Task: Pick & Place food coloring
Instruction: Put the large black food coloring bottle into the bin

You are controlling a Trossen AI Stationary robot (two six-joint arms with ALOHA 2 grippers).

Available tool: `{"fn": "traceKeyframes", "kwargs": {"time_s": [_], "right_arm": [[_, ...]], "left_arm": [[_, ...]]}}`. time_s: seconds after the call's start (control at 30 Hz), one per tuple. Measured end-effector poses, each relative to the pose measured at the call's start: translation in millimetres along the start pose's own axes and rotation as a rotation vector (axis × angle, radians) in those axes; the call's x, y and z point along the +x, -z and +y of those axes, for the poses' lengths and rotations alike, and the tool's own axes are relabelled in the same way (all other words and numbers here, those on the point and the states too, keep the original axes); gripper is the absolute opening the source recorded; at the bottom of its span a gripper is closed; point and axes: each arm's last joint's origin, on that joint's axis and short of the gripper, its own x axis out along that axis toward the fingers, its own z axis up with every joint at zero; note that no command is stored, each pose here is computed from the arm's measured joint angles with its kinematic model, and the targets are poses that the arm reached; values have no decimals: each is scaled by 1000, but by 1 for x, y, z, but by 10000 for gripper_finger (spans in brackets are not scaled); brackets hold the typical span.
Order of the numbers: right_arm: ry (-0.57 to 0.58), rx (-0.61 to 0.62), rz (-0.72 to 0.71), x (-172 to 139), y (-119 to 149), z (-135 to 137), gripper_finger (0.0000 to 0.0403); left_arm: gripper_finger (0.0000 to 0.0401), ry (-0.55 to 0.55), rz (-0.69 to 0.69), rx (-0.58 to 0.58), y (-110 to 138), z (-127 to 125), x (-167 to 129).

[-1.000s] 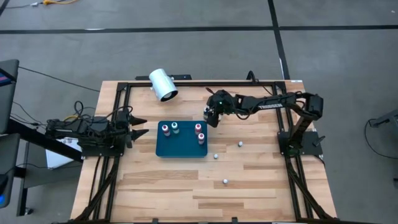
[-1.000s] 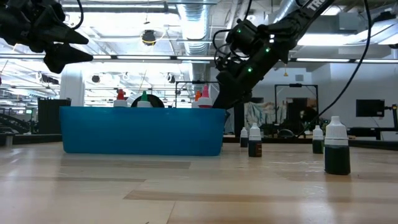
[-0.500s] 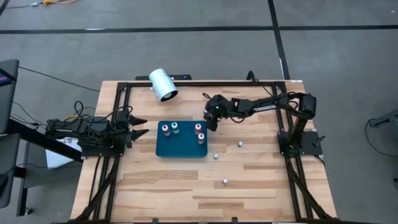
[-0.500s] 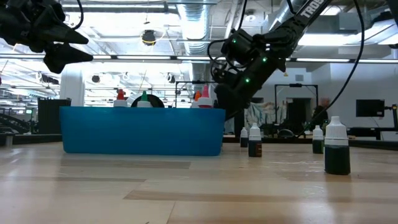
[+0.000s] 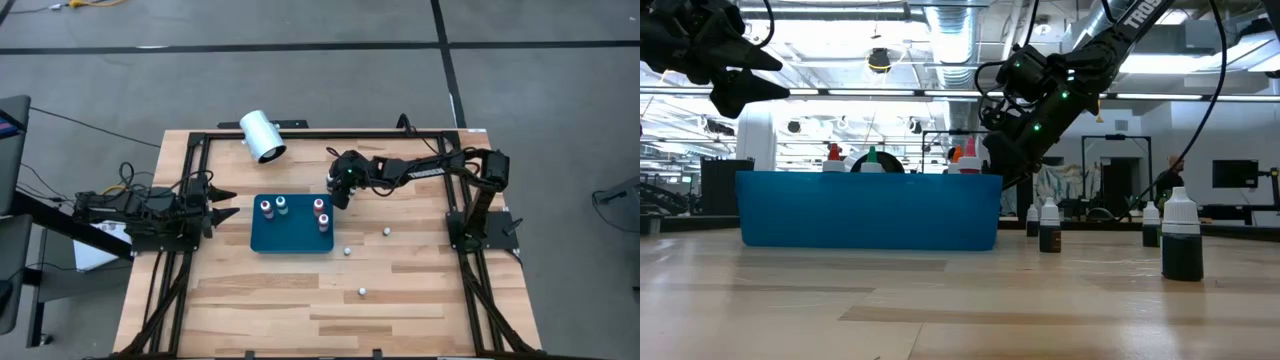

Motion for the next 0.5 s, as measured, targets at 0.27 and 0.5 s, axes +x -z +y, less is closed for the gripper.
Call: {"fn": "traceKeyframes", "kwargs": {"time_s": [0.27, 0.5], "right_arm": [[35, 4, -35, -6, -18, -3, 143], [37, -56, -8, -24, -57, -8, 128]], "left_arm": [[250, 0, 0, -3, 0, 0, 0], [250, 0, 0, -3, 0, 0, 0]]}}
